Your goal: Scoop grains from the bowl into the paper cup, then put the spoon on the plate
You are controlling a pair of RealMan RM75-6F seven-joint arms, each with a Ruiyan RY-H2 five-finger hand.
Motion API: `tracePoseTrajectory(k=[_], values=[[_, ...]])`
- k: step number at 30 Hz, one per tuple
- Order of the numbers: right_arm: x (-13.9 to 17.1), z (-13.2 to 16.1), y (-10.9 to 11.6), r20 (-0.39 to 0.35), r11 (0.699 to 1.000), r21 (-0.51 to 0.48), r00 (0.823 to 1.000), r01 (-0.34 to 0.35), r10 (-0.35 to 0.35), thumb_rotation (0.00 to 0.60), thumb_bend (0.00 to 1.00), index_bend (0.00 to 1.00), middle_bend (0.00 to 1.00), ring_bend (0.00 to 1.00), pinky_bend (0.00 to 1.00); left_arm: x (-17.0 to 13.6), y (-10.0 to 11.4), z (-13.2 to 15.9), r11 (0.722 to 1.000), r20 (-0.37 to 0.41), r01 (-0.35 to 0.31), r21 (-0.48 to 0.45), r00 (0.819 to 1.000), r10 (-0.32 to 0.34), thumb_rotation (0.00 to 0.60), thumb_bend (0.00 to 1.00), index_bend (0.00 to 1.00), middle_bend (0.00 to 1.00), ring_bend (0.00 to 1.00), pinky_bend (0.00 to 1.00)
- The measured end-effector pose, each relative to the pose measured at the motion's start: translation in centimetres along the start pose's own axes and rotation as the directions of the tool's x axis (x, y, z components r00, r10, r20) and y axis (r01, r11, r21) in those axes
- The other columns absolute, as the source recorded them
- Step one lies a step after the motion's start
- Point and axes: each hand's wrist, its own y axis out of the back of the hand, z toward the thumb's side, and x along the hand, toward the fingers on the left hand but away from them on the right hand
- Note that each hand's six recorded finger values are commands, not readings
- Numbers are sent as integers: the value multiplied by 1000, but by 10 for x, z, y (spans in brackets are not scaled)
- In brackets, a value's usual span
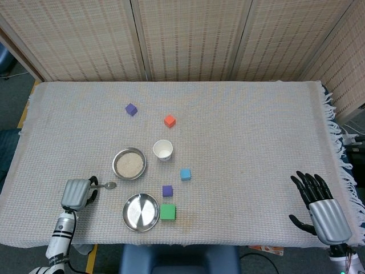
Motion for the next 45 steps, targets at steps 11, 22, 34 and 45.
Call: tracePoseTrajectory(k=[11, 22, 34, 45], values=[[-1, -2, 0, 5, 1000, 4, 1000, -3, 3, 600, 77, 0, 0, 0, 0, 12, -10, -3, 1000, -27, 29, 10, 999, -29, 600, 392, 454, 1000, 1000, 1000], [-1, 0, -1, 3, 1000, 2, 1000, -9, 9, 600, 77, 0, 0, 0, 0, 14, -13, -10, 999, -49, 44, 32, 998, -42, 600, 392, 495, 1000, 1000, 1000], [1, 1, -1, 0, 1000, -5, 1000, -17, 17, 600, 77, 0, 0, 0, 0, 16, -16, -14, 997, -60, 58, 51, 997, -55, 600, 392, 499, 1000, 1000, 1000], [1, 1, -1, -2, 1000, -10, 1000, -22, 22, 600, 77, 0, 0, 0, 0, 17, -15, -17, 997, -62, 43, 57, 997, -40, 600, 392, 550, 1000, 1000, 1000]])
